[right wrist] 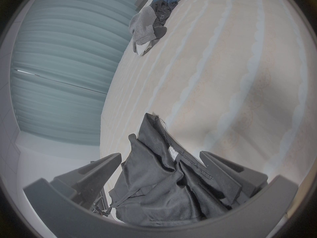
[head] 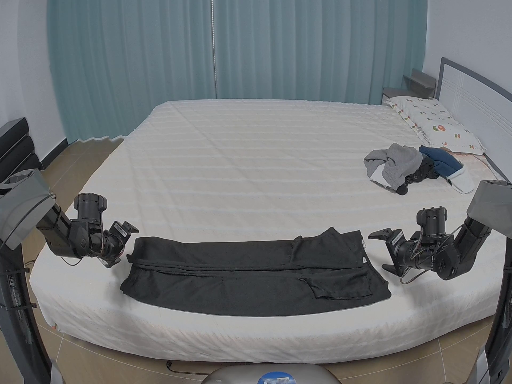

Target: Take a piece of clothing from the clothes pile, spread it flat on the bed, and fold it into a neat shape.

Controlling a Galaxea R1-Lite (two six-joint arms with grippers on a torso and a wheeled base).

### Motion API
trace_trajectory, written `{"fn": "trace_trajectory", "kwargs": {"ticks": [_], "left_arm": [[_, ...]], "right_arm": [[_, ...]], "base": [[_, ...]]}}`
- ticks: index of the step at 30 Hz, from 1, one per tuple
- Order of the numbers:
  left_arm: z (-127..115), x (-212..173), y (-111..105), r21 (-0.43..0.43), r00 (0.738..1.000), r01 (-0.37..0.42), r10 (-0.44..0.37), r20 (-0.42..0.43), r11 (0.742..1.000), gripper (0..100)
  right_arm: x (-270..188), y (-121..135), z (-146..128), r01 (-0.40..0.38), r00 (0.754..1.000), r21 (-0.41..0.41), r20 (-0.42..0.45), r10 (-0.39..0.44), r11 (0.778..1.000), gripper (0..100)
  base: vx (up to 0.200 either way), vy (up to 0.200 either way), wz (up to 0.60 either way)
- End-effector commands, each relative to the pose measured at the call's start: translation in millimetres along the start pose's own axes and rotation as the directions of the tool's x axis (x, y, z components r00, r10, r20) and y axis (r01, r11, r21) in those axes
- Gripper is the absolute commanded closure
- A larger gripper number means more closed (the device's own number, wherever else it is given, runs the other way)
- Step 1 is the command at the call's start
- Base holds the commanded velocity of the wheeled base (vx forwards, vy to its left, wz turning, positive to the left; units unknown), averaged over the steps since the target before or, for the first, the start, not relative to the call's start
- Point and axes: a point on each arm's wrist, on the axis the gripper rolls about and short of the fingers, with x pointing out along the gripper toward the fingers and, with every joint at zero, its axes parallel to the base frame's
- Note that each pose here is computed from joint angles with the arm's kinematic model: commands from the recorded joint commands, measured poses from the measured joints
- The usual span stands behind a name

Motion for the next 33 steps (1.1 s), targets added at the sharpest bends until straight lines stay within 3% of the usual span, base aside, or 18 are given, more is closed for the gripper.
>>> {"fn": "trace_trajectory", "kwargs": {"ticks": [1, 9, 23, 24, 29, 33], "left_arm": [[-22, -27, 9, 0.010, 0.998, -0.014, 0.014, -0.058, 1.000, 0], [-36, -29, 25, 0.022, 0.993, -0.075, 0.077, -0.093, 0.997, 0], [-49, -20, 33, 0.095, 0.983, -0.110, 0.122, -0.135, 0.989, 0], [-49, -20, 33, 0.099, 0.983, -0.109, 0.122, -0.135, 0.989, 100], [-49, -22, 36, 0.130, 0.981, -0.119, 0.137, -0.137, 0.984, 100], [-51, -24, 43, 0.198, 0.975, -0.184, 0.204, -0.088, 0.963, 100]], "right_arm": [[-13, 4, -1, -0.034, 0.999, -0.002, -0.004, 0.034, 0.999, 0], [-13, 2, -3, -0.037, 0.999, -0.007, -0.007, 0.037, 0.999, 0], [-13, 2, -4, -0.037, 0.999, -0.007, -0.007, 0.037, 0.999, 0], [-13, 2, -4, -0.037, 0.999, -0.007, -0.007, 0.037, 0.999, 0], [-14, 1, -4, -0.035, 0.999, -0.006, -0.008, 0.035, 0.999, 0], [-14, 2, -4, -0.038, 0.999, -0.007, -0.006, 0.038, 0.999, 0]], "base": [[0.000, 0.000, 0.00], [0.000, 0.000, 0.00], [0.000, 0.000, 0.00], [0.000, 0.000, 0.00], [0.000, 0.000, 0.00], [0.000, 0.000, 0.00]]}}
